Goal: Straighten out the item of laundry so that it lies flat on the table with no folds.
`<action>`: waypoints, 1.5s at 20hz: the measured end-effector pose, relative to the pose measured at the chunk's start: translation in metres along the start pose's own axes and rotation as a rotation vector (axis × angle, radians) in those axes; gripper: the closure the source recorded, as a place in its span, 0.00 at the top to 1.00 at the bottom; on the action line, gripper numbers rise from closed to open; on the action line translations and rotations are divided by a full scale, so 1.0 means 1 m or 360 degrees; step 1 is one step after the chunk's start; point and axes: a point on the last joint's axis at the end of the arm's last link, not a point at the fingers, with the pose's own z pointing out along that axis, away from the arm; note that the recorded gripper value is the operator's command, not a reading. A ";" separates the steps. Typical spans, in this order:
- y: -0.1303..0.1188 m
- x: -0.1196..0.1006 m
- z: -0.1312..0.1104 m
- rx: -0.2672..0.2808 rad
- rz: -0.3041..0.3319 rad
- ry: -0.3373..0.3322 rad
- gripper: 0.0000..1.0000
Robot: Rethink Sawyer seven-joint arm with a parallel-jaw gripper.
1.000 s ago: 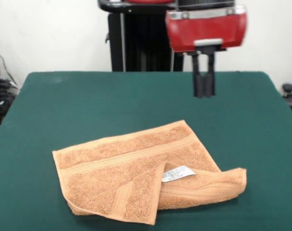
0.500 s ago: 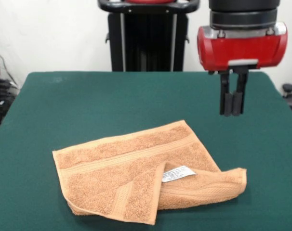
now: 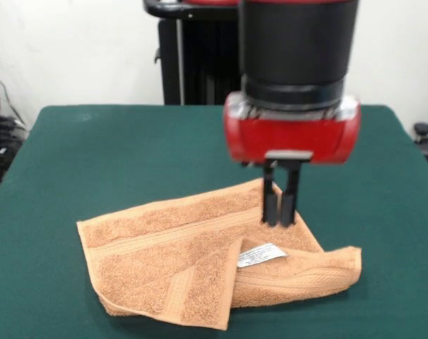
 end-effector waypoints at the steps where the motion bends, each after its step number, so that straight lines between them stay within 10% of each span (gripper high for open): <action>1: -0.003 -0.001 0.003 0.0001 0.0010 0.0008 0.00; 30: -0.076 0.014 0.104 0.0079 0.0162 0.0205 0.00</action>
